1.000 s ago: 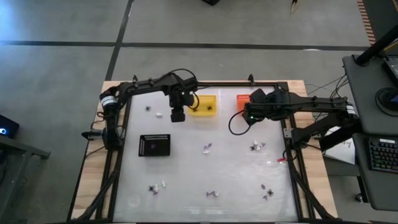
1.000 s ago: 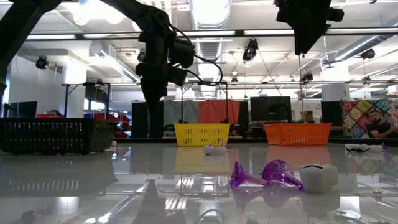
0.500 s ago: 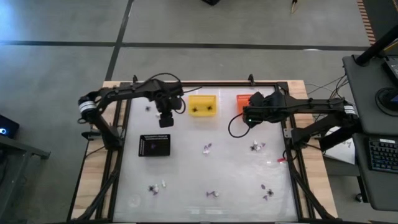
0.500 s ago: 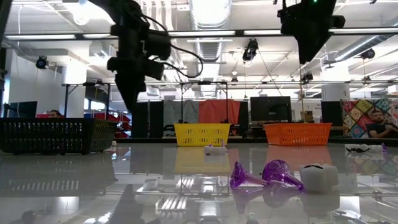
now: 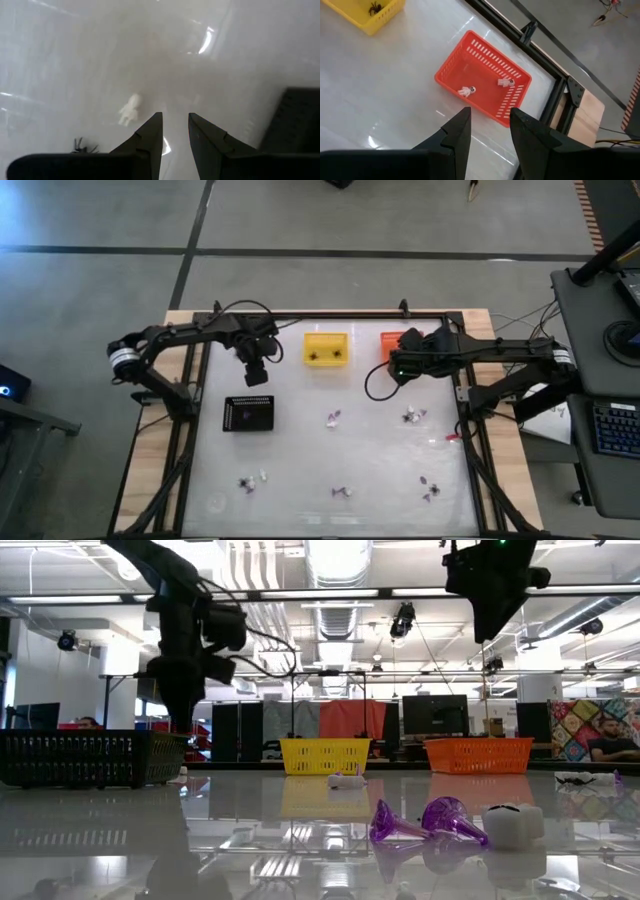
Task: Sort Halloween decoration
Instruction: Put the white skeleton toy into the orange basket
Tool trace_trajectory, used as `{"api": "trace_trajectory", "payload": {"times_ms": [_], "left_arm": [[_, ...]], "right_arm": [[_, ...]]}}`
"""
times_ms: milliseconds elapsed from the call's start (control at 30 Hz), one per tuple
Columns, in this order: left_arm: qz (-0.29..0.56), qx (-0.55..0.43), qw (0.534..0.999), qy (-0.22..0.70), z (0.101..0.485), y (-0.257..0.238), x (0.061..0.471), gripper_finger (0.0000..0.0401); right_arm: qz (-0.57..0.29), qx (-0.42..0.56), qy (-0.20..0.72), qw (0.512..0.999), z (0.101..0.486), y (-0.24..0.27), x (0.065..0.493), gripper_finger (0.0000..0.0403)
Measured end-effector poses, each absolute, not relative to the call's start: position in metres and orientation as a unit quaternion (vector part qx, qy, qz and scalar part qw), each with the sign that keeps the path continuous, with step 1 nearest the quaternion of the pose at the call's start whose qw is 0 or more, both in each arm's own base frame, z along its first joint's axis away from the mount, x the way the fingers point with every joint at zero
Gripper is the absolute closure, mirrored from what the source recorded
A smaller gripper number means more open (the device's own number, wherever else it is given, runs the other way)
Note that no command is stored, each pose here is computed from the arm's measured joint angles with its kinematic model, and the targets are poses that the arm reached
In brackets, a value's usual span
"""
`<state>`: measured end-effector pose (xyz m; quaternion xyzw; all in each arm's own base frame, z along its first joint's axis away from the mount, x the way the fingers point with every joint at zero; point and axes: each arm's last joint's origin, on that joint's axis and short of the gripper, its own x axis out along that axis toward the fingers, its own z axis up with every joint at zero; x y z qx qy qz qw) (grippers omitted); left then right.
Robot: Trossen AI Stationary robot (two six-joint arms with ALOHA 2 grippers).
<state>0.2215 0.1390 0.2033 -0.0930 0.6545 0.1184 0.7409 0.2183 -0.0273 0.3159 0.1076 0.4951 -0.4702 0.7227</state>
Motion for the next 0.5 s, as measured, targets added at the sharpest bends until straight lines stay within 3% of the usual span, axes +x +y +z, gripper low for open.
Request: {"api": "trace_trajectory", "payload": {"times_ms": [500], "left_arm": [[0.115,-0.155,0.727,0.659,0.178,0.183,0.199,0.0326]], "right_arm": [[-0.468,0.123,0.485,0.729,0.316,-0.027,0.221,0.0275]]}}
